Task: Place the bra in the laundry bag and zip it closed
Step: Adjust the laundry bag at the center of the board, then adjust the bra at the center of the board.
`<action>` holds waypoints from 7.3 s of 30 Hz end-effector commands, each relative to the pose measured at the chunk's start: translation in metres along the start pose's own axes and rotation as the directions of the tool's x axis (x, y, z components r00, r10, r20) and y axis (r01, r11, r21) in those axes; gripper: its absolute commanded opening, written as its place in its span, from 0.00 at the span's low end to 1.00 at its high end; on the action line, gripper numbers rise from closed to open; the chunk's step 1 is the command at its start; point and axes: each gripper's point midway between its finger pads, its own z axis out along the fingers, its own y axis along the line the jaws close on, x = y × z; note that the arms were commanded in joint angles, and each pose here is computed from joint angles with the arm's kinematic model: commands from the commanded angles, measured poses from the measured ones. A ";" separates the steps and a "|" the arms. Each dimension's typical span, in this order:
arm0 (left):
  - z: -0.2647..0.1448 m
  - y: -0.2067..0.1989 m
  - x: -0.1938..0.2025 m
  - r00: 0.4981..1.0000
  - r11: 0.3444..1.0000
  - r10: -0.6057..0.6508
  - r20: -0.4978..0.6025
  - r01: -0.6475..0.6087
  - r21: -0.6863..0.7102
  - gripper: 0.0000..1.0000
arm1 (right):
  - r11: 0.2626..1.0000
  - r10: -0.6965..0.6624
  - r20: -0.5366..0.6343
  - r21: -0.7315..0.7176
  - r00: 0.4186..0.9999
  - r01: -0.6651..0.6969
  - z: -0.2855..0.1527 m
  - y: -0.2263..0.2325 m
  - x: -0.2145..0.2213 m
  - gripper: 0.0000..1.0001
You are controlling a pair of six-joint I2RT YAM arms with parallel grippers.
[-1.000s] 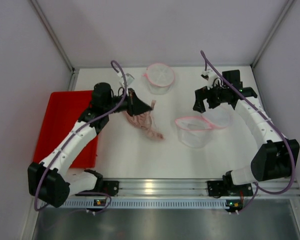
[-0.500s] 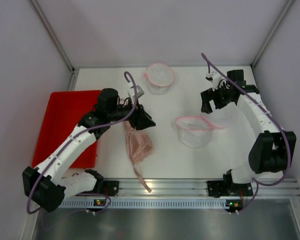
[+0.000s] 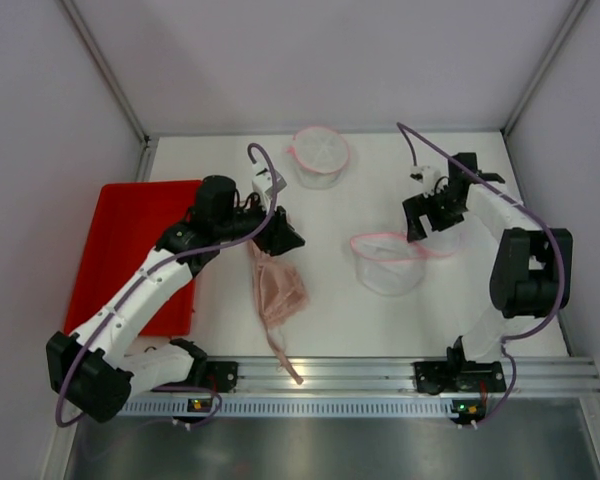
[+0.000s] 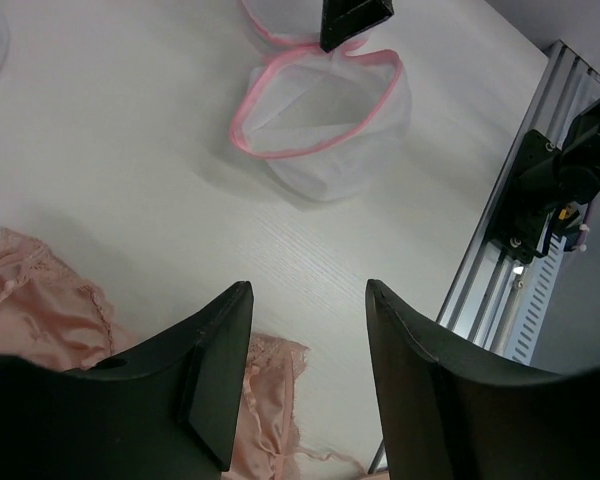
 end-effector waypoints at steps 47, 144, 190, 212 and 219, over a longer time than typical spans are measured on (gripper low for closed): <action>-0.020 0.211 0.013 0.979 0.851 -0.205 0.000 0.178 -0.494 0.53 | 0.804 -0.331 0.226 0.576 0.916 0.148 -0.124 -0.115 -0.104 0.87; -0.035 -0.056 0.289 0.190 0.165 0.977 -0.093 -0.412 0.896 0.06 | 0.979 -0.042 0.349 -0.171 0.936 0.107 -0.065 0.099 -0.107 0.93; 0.064 0.165 0.028 0.911 0.973 0.167 -0.377 -0.214 -0.088 0.40 | 0.970 -0.027 0.344 -0.217 0.939 0.107 -0.057 0.108 -0.107 0.93; 0.118 0.282 0.048 0.877 0.930 0.149 -0.457 -0.282 -0.238 0.44 | 0.972 -0.044 0.321 -0.204 0.946 0.115 -0.056 0.106 -0.094 0.94; 0.122 0.284 0.067 0.861 0.942 0.194 -0.470 -0.297 -0.154 0.53 | 0.975 -0.042 0.317 -0.193 0.948 0.108 -0.052 0.100 -0.094 0.96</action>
